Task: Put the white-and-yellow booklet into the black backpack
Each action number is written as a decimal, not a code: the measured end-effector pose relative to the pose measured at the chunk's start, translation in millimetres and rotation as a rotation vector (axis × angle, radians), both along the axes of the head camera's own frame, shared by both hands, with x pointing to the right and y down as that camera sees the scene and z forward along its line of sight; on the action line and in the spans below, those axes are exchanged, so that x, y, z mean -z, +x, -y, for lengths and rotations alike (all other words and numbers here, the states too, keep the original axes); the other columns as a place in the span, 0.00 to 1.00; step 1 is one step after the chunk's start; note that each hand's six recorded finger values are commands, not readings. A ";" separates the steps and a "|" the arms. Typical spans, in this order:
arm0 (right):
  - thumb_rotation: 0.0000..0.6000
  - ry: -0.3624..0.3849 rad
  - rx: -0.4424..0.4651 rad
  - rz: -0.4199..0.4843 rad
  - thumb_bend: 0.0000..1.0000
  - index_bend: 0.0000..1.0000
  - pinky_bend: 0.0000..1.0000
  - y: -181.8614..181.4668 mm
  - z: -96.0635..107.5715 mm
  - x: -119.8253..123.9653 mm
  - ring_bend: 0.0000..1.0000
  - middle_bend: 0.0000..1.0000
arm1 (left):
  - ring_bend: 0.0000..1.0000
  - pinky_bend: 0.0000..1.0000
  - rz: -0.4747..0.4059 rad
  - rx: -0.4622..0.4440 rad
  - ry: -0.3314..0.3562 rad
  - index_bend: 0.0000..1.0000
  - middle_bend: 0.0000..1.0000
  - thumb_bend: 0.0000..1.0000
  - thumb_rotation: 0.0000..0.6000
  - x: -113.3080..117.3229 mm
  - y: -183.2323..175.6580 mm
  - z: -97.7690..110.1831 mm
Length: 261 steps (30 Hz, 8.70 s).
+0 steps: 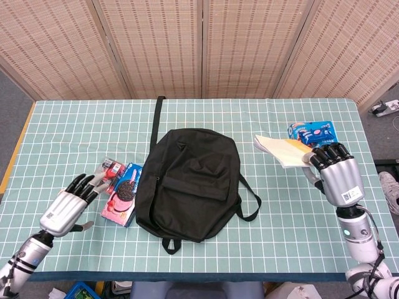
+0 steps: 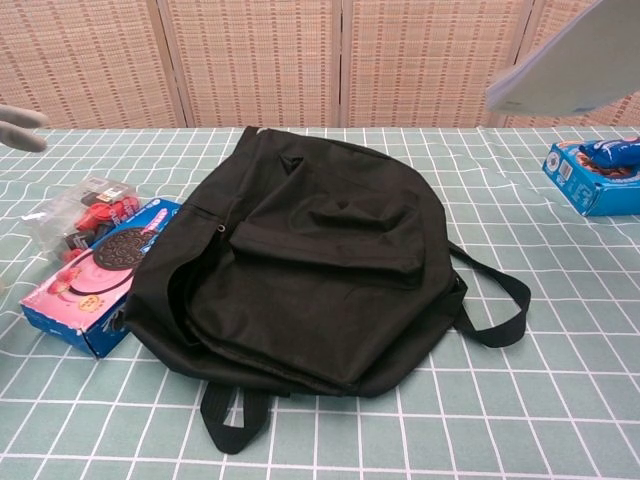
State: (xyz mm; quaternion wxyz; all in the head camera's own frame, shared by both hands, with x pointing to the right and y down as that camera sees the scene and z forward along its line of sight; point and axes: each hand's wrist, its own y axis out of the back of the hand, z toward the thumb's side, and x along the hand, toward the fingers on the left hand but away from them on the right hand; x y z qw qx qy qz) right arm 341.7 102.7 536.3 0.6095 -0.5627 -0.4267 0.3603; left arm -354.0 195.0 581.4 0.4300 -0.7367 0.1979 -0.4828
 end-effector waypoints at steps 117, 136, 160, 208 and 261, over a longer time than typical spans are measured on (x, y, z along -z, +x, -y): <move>1.00 -0.083 0.353 0.392 0.36 0.92 0.50 -36.2 -65.6 93.5 0.49 0.59 | 0.20 0.11 -0.517 0.327 -0.155 0.67 0.25 0.72 1.00 -35.8 270.2 124.0; 1.00 -0.264 0.570 0.353 0.36 0.92 0.52 -106.5 -85.4 46.7 0.50 0.60 | 0.20 0.11 -0.521 0.443 -0.194 0.67 0.25 0.72 1.00 -45.5 277.3 156.1; 1.00 -0.034 0.753 -0.062 0.35 0.93 0.53 -172.7 -95.5 -33.2 0.51 0.64 | 0.20 0.11 -0.533 0.400 -0.225 0.67 0.25 0.71 1.00 -38.4 276.1 148.1; 1.00 0.021 0.667 -0.648 0.34 1.00 0.54 -203.1 -103.3 -125.9 0.55 0.69 | 0.20 0.11 -0.535 0.362 -0.222 0.67 0.25 0.71 1.00 -28.4 260.1 141.8; 1.00 -0.267 0.449 -0.424 0.00 0.21 0.54 -249.4 -68.2 -171.8 0.27 0.33 | 0.20 0.11 -0.528 0.370 -0.240 0.67 0.25 0.71 1.00 -19.4 226.2 141.3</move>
